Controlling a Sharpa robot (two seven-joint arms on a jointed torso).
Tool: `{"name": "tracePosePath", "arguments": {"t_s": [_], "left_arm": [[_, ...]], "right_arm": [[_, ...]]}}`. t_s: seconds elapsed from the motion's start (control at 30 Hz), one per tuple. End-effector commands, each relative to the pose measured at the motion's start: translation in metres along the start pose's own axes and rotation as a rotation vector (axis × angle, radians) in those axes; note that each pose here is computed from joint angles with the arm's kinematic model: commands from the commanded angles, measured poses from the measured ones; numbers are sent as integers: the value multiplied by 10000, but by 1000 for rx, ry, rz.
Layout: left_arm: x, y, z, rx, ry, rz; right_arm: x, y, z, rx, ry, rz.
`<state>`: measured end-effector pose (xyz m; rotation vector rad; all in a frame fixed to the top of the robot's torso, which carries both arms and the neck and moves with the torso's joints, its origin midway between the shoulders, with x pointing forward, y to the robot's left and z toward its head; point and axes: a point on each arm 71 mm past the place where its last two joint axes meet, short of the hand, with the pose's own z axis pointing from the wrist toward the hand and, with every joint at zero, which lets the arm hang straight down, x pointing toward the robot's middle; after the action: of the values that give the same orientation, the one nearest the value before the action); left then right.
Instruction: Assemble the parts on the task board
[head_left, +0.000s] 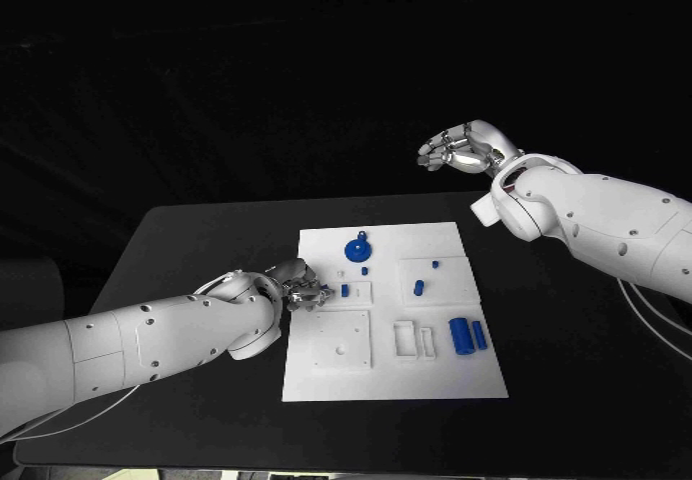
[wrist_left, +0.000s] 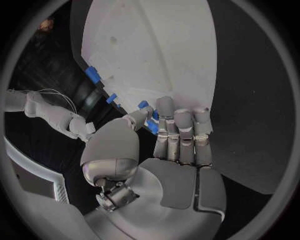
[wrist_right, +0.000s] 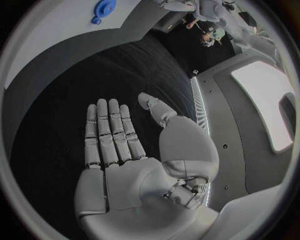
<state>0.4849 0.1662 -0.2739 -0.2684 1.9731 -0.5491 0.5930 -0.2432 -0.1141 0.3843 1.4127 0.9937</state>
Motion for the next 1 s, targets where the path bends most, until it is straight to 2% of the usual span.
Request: {"name": "tracePosePath", "arguments": {"t_s": [0.03,0.17,0.23,0.43,0.63,0.83,1.0], "left_arm": [[59,-5,-20,-3,53,-3],[31,-7,-36,3,53,-13],[-21,-24,-35,11,45,-27],[-100,-37,-50,22,48,-57],[-139,-24,-68,43,60,-90],[-158,12,-77,69,103,-166],[-227,16,-87,118,134,-250]], "right_arm": [[-6,-5,-4,-3,0,4],[-7,-9,-7,-2,0,4],[-8,-12,-8,-1,-1,4],[-13,-18,-11,0,-1,3],[-9,-17,-11,0,0,4],[0,-17,-17,1,7,6],[26,-1,-29,-1,19,8]]}}
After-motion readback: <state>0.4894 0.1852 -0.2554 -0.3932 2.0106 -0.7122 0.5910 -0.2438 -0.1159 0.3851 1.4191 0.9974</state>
